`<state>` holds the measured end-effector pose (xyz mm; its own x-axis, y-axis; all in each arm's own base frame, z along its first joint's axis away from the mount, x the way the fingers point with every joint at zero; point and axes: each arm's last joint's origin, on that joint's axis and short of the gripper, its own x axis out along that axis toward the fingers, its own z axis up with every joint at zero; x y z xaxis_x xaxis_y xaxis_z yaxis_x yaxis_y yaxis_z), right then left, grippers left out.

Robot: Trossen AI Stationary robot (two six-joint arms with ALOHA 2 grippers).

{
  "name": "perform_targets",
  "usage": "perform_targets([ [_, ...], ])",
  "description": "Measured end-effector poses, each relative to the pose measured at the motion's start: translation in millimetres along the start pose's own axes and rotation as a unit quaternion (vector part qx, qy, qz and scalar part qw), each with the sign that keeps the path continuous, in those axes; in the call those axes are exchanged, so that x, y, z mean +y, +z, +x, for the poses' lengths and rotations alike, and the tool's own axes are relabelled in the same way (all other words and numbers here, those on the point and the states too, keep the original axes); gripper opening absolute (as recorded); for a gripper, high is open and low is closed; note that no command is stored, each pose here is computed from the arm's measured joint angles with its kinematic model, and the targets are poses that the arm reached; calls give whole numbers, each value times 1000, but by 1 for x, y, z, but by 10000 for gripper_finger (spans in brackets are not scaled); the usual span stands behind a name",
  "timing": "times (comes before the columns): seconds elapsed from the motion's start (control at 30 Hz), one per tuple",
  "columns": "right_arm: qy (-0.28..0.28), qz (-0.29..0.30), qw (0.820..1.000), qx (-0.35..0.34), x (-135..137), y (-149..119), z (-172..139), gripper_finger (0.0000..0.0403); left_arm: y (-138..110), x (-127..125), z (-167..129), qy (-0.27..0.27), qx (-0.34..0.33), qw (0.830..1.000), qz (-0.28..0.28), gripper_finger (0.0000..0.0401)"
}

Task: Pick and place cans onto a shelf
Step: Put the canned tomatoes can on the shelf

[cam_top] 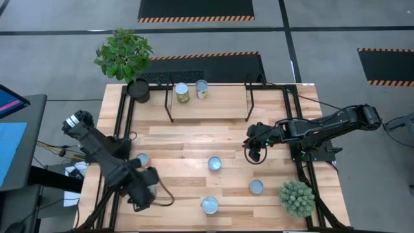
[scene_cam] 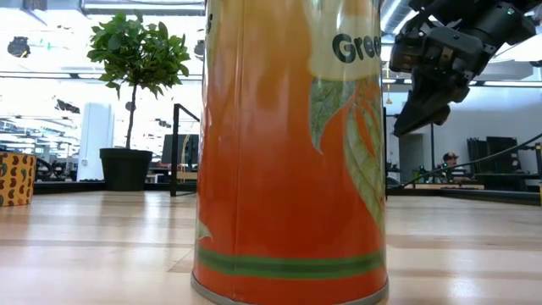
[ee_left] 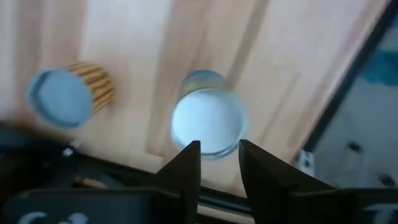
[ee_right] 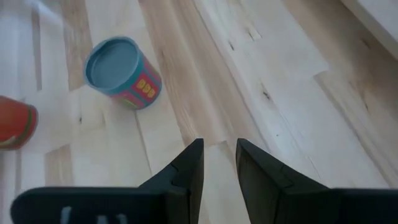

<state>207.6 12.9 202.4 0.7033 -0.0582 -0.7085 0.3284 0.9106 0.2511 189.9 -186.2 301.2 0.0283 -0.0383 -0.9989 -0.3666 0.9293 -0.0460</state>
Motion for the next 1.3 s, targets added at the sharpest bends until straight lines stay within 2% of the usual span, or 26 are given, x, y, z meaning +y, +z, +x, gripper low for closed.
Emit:
perform_targets([
  [0.1,5,26,1000,-8,1,2,0,118,-14,-1,0,29,-17,999,-22,96],
  [0.23,9,48,999,-13,1,3,0,118,-23,-6,10,32,-44,998,-25,96],
  [0.37,15,62,998,-18,3,3,0,118,-30,-6,32,29,-56,998,-23,96],
  [0.53,21,59,998,-15,6,2,-1,118,-35,6,55,-2,-68,996,-59,96],
  [0.7,30,58,998,-10,11,-1,-1,118,-40,27,48,-42,-103,989,-96,96],
  [0.83,36,52,998,-6,14,-3,-2,118,-44,41,44,-52,-93,990,-97,96],
  [0.9,37,51,998,-6,15,-3,-2,118,-45,42,46,-64,-92,989,-97,96],
  [1.13,36,51,998,-6,14,-3,-2,118,-45,41,67,-57,-81,990,-103,96],
  [1.3,36,51,998,-5,14,-3,-2,118,-45,40,68,-58,-82,990,-102,96],
])
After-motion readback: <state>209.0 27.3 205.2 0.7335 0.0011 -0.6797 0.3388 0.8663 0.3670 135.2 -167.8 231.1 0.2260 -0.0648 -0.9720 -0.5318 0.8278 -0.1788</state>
